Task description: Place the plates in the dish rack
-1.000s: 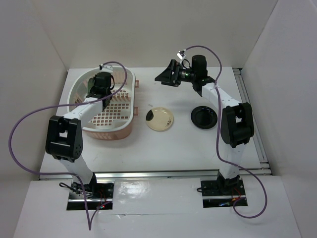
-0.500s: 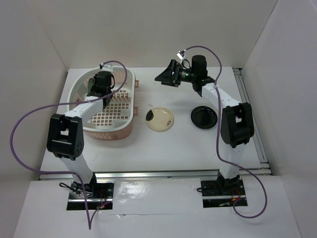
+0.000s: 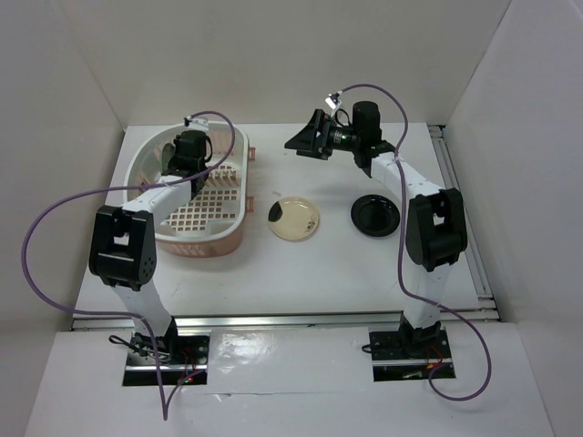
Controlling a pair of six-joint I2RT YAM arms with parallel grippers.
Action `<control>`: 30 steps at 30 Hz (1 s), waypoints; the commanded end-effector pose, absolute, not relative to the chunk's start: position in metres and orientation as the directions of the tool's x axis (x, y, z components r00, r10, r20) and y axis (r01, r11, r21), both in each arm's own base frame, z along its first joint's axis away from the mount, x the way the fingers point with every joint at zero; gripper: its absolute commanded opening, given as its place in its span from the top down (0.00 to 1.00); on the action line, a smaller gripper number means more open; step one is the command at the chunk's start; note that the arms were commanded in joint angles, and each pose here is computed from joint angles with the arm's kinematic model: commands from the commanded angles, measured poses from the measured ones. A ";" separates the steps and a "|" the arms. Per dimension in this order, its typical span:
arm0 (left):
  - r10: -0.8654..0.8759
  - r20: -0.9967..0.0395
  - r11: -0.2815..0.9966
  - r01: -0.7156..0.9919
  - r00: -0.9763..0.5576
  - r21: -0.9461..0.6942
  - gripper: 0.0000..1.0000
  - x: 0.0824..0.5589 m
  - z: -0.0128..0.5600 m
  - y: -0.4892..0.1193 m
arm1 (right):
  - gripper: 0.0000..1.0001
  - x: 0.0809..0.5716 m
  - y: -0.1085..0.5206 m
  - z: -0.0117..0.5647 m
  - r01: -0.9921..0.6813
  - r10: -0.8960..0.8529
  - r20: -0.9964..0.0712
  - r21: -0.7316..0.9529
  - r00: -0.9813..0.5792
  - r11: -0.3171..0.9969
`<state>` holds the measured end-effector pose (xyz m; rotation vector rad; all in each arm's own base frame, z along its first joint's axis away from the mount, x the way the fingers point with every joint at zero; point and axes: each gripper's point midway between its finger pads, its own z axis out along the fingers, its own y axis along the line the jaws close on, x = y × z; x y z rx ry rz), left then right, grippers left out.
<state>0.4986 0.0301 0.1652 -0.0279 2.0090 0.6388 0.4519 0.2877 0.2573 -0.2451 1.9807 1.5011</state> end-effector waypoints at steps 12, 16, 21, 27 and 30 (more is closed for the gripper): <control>0.296 -0.837 0.842 -0.288 -0.461 0.457 0.61 0.520 0.178 0.030 | 0.00 0.443 0.292 0.279 -0.566 0.210 -0.630 0.770 -0.747 0.295; 0.304 -0.836 0.839 -0.287 -0.456 0.462 0.58 0.521 0.180 0.030 | 0.00 0.444 0.293 0.274 -0.553 0.211 -0.617 0.780 -0.758 0.295; 0.324 -0.844 0.833 -0.294 -0.427 0.468 0.57 0.525 0.194 0.031 | 0.00 0.445 0.293 0.278 -0.562 0.218 -0.624 0.776 -0.750 0.288; 0.340 -0.841 0.831 -0.283 -0.421 0.479 0.57 0.526 0.194 0.030 | 0.00 0.445 0.294 0.274 -0.550 0.213 -0.610 0.786 -0.763 0.282; 0.339 -0.831 0.837 -0.261 -0.441 0.480 0.59 0.528 0.183 0.028 | 0.00 0.445 0.294 0.274 -0.550 0.213 -0.610 0.786 -0.763 0.282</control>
